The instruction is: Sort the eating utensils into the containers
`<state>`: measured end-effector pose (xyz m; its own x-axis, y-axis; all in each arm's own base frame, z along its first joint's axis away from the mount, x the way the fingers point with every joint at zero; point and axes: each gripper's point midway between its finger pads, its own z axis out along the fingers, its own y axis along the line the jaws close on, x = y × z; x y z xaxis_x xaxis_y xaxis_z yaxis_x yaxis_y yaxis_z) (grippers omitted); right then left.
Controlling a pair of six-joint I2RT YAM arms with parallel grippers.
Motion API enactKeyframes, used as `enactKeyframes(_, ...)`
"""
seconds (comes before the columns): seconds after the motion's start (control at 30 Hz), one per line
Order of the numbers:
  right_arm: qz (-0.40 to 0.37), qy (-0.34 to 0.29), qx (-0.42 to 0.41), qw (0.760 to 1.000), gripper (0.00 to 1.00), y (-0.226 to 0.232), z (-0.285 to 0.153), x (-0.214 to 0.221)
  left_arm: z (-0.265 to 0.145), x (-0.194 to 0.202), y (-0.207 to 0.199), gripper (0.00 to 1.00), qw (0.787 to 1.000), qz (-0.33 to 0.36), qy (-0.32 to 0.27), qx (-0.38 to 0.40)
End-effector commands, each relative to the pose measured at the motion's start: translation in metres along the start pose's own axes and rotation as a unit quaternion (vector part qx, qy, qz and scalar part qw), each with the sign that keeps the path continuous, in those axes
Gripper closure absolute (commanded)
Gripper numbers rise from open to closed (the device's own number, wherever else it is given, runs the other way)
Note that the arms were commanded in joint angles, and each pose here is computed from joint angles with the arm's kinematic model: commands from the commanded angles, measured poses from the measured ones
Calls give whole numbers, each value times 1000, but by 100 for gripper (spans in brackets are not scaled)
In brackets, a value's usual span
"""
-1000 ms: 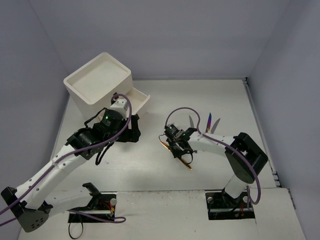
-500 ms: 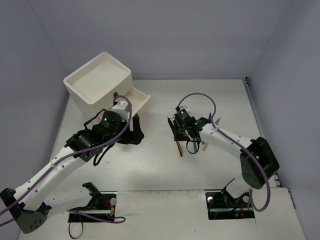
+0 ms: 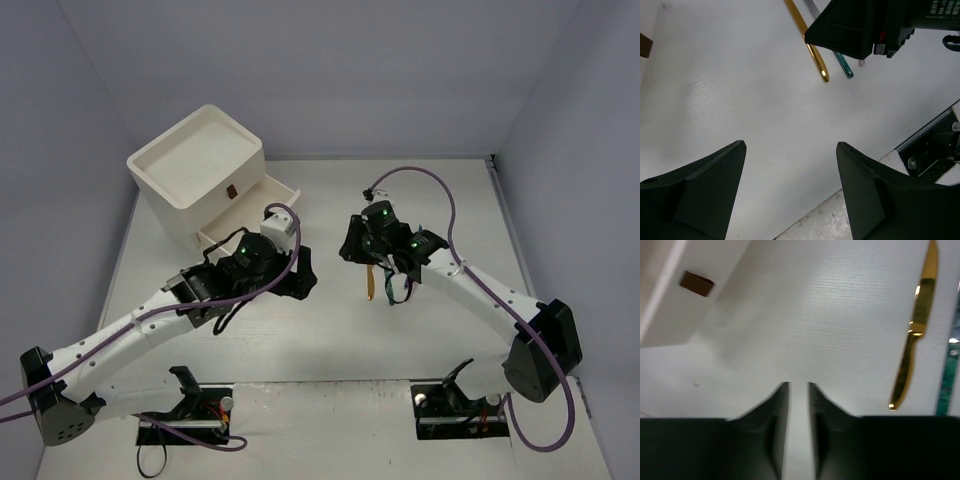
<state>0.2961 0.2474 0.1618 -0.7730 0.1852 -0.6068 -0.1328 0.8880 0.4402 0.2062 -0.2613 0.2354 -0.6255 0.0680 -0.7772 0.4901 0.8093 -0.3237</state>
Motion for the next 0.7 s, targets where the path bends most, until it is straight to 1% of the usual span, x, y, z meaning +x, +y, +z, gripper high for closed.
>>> enactKeyframes(0.0,-58,27,96,993,61,-49,23,18,-24,-34,4,30,996,-19,-83,-10)
enactKeyframes(0.1,-76,44,151,985,55,-76,39,32,-30,-28,12,30,996,-23,-79,-25)
enactKeyframes(0.23,-94,57,202,973,54,-98,55,40,-30,-21,14,30,997,-27,-67,-29)
enactKeyframes(0.43,-112,77,232,963,57,-115,69,48,-31,-16,17,30,997,-28,-62,-33)
enactKeyframes(0.67,-120,85,246,958,56,-129,72,44,-30,-13,19,30,997,-26,-58,-36)
